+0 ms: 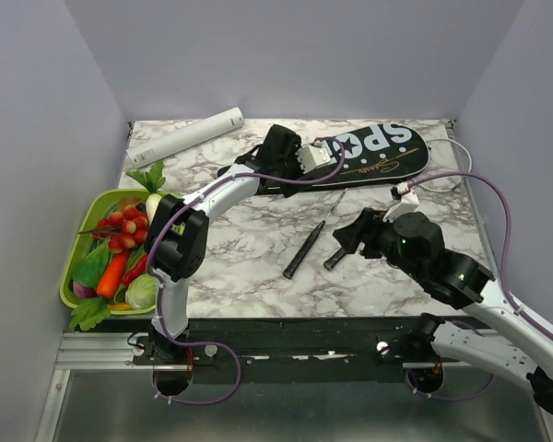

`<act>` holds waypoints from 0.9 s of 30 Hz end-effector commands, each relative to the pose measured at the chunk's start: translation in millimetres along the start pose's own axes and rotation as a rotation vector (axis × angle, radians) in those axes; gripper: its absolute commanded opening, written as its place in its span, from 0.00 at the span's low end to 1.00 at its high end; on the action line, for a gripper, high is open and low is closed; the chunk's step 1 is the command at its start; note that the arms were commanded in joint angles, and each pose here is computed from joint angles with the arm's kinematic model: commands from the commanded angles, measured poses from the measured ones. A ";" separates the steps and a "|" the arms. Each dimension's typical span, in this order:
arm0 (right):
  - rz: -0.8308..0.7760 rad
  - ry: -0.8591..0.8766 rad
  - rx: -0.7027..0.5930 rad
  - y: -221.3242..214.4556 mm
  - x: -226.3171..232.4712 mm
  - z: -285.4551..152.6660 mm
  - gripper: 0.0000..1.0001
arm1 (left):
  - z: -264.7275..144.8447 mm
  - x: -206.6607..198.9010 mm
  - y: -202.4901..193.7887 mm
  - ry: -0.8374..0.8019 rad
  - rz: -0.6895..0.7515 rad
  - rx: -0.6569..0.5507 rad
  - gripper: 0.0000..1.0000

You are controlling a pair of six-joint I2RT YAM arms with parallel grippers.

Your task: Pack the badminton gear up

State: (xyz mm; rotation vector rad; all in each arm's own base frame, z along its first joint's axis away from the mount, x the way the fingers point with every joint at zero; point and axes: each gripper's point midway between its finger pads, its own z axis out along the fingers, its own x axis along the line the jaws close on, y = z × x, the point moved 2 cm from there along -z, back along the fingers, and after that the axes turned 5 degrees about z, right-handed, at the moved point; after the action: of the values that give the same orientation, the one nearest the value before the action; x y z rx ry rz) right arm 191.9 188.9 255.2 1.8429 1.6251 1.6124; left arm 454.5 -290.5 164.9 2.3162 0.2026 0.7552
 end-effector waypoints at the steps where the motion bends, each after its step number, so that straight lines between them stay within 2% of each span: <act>1: 0.017 -0.055 0.015 -8.0 -18.8 -12.5 0.75 | 10.4 -27.6 -26.1 -0.089 0.008 0.074 0.95; 8: 0.035 -0.039 0.046 -19.6 -22.5 -15.0 0.75 | 26.8 -43.8 -59.1 -0.083 0.011 0.164 0.90; 15: 0.031 -0.029 0.075 -26.9 -21.2 -8.8 0.74 | 45.3 -42.4 -81.5 -0.035 0.038 0.224 0.85; 21: 0.027 -0.024 0.089 -31.2 -20.9 -5.0 0.73 | 62.6 -31.9 -94.1 0.026 0.057 0.281 0.73; 27: 0.026 -0.013 0.100 -33.6 -19.1 -3.1 0.73 | 74.5 -26.5 -106.0 0.033 0.090 0.346 0.52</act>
State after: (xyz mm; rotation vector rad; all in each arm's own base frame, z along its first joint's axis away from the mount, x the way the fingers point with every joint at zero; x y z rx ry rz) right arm 174.7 180.2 224.4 1.9220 1.6913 1.5351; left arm 475.2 -270.2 55.6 2.5657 0.2669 0.8270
